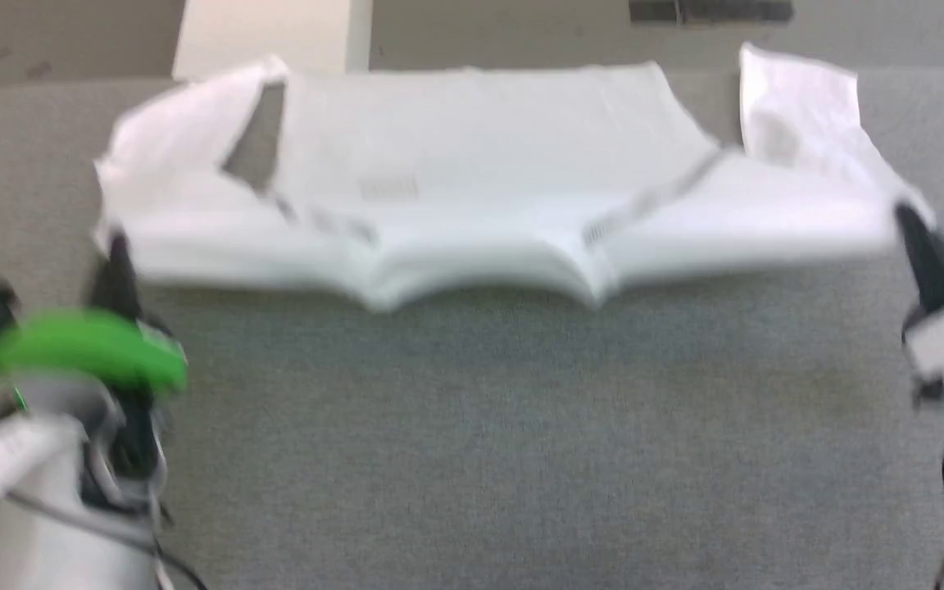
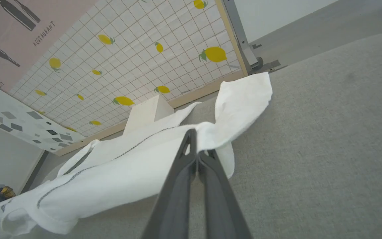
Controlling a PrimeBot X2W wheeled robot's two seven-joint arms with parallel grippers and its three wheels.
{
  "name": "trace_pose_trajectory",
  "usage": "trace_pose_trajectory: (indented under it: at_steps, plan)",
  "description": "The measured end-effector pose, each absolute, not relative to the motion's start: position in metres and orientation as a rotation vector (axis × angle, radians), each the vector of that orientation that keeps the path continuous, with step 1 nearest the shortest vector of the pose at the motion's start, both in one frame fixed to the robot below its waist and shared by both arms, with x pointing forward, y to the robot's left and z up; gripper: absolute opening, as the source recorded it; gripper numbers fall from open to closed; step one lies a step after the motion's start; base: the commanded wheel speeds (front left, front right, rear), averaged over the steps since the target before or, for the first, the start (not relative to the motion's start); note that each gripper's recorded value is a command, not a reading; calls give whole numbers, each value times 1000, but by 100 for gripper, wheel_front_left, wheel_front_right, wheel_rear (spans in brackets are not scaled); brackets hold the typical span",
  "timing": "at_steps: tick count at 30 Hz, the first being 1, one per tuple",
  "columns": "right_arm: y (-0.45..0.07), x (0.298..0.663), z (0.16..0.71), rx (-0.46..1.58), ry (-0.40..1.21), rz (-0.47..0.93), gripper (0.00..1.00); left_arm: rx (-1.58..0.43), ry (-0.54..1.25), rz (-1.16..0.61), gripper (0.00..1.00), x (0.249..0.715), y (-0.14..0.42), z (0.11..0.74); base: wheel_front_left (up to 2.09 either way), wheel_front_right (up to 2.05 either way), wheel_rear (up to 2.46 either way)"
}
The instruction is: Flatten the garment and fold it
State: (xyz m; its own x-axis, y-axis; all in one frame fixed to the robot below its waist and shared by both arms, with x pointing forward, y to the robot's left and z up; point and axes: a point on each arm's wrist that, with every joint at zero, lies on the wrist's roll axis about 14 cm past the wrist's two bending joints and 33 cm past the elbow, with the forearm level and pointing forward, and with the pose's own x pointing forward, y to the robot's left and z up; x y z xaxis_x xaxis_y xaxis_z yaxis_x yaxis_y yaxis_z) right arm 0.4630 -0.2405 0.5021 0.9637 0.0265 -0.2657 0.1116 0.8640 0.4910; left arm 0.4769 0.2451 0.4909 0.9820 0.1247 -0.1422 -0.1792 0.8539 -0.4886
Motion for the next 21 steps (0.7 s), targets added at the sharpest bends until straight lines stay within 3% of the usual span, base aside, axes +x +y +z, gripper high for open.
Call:
trace_pose_trajectory:
  at_steps: [10,16,21]
  plan:
    - [-247,341,435,577,442,-141,0,-651,330,365,0,342,254,423,0,0,0]
    - [-248,305,432,464,549,-131,0,-706,405,412,0,303,262,416,0,0,0]
    - [-250,287,435,376,640,-126,0,-630,492,400,0,286,259,414,0,0,0]
